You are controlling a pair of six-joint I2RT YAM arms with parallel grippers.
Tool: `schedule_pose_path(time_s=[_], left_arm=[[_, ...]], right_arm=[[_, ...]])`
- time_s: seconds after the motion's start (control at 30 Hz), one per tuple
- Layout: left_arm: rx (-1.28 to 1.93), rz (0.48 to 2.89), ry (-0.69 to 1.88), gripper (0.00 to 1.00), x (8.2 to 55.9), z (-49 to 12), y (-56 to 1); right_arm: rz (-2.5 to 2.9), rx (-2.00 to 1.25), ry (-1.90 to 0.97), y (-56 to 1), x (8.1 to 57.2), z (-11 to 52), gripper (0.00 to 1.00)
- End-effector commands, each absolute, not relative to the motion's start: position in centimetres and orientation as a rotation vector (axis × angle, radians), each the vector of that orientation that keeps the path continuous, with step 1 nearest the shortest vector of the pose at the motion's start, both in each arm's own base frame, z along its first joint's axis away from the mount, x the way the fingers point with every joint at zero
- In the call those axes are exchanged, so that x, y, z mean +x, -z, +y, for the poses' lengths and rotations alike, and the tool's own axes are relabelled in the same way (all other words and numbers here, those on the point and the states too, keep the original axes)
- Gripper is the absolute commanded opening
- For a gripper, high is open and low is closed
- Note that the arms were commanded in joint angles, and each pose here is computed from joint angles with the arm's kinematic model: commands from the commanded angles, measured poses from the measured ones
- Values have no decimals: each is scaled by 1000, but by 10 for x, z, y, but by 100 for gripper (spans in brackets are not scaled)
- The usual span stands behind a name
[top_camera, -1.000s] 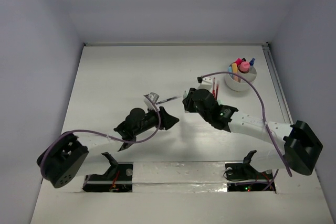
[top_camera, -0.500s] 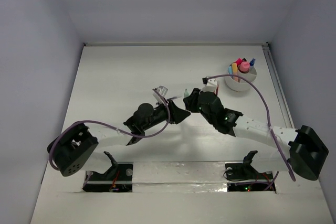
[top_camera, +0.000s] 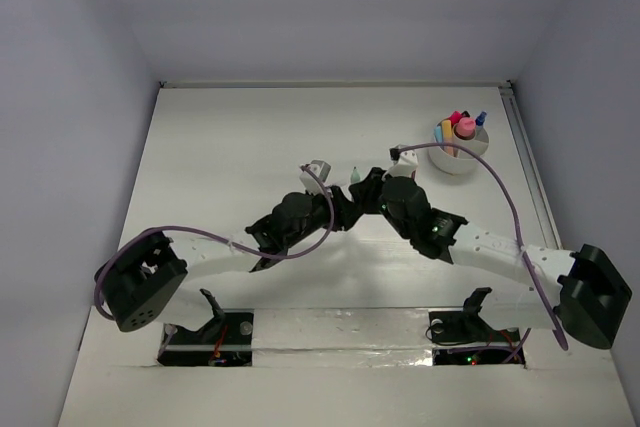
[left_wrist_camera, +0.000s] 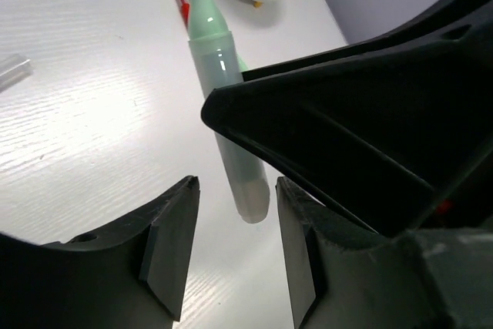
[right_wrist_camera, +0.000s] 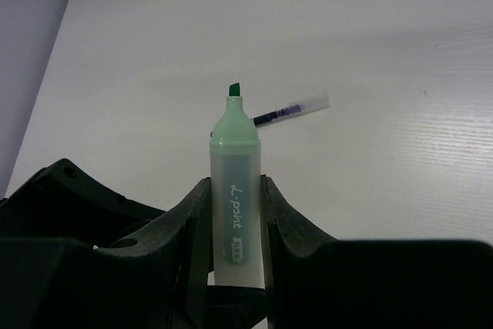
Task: Sort the stationery into containers
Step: Pick up the pen from the center of the board.
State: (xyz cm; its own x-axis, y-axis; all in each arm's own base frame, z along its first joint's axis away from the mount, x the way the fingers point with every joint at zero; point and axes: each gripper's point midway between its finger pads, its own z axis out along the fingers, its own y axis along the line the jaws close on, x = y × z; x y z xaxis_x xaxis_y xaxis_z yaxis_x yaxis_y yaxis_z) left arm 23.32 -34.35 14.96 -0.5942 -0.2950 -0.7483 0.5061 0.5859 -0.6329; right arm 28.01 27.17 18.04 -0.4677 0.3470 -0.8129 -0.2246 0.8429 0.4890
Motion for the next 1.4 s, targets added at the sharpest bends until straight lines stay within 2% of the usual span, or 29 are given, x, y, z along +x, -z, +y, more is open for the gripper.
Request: schedule_pose_path(time_s=[0.0,0.23,0.47,0.6,0.9,0.97,1.03,1.23,1.27,1.37], left_arm=[[135,1806,1057,42,252,-348,-184],[118,1777,1023,44,255,-350,-192],[70,1741,1008,28,254,-349,-198],[42,1709,1028,24,252,-342,-200],[26,1664,1030,24,247,-332,-205],[17,1658,1024,19,247,-328,-204],[11,1656,1016,2,247,-325,-203],[21,1650,990,0,245,-316,-203],[27,1647,991,0,243,-315,-203],[62,1631,988,0,238,-310,-205]], right_arm=[[1889,98,-718,-198,278,277,0],[1926,54,-742,-192,269,292,0],[1974,35,-745,-179,257,308,0],[1996,26,-769,-175,251,313,0],[2071,-14,-886,-165,233,328,0],[2084,-13,-910,-164,230,330,0],[2107,-22,-928,-159,225,332,0],[2124,5,-907,-155,224,325,0],[2123,9,-891,-156,224,322,0],[2109,50,-864,-164,236,304,19]])
